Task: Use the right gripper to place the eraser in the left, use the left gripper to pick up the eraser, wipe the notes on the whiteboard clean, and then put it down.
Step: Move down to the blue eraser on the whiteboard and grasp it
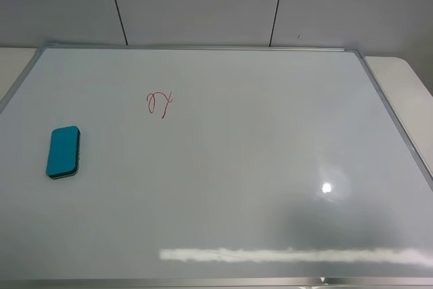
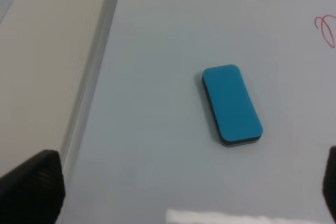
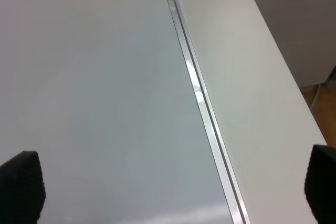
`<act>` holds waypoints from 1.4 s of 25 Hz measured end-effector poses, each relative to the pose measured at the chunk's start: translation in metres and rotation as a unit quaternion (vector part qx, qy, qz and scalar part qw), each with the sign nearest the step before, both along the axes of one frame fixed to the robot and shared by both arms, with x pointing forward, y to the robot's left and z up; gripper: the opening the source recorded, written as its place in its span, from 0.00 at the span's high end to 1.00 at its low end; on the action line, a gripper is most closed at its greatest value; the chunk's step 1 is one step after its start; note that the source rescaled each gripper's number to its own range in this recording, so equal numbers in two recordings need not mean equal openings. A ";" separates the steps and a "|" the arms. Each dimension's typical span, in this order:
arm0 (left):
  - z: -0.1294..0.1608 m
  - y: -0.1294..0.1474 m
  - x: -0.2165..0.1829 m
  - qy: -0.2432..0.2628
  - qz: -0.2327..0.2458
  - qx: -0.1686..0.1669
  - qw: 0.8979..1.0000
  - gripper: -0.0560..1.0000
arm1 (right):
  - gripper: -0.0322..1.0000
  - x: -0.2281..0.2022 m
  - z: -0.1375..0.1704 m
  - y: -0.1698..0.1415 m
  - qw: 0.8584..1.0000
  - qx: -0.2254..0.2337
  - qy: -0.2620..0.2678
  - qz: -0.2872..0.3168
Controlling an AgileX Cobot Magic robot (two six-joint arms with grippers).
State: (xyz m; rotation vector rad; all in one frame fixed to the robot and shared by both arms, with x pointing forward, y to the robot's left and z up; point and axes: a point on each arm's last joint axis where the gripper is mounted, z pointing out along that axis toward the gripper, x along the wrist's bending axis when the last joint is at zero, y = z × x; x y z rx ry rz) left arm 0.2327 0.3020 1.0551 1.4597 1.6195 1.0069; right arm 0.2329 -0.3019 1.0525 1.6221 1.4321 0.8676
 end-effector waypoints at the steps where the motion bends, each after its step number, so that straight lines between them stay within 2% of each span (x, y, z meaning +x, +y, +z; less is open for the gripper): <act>1: 0.000 0.000 0.000 0.000 0.000 0.000 1.000 0.00 | 0.00 0.000 0.000 0.000 1.000 0.000 0.000 0.000; 35: 0.000 0.000 0.000 0.000 0.000 0.000 1.000 0.00 | 0.00 0.000 0.000 0.000 1.000 -0.001 0.000 0.000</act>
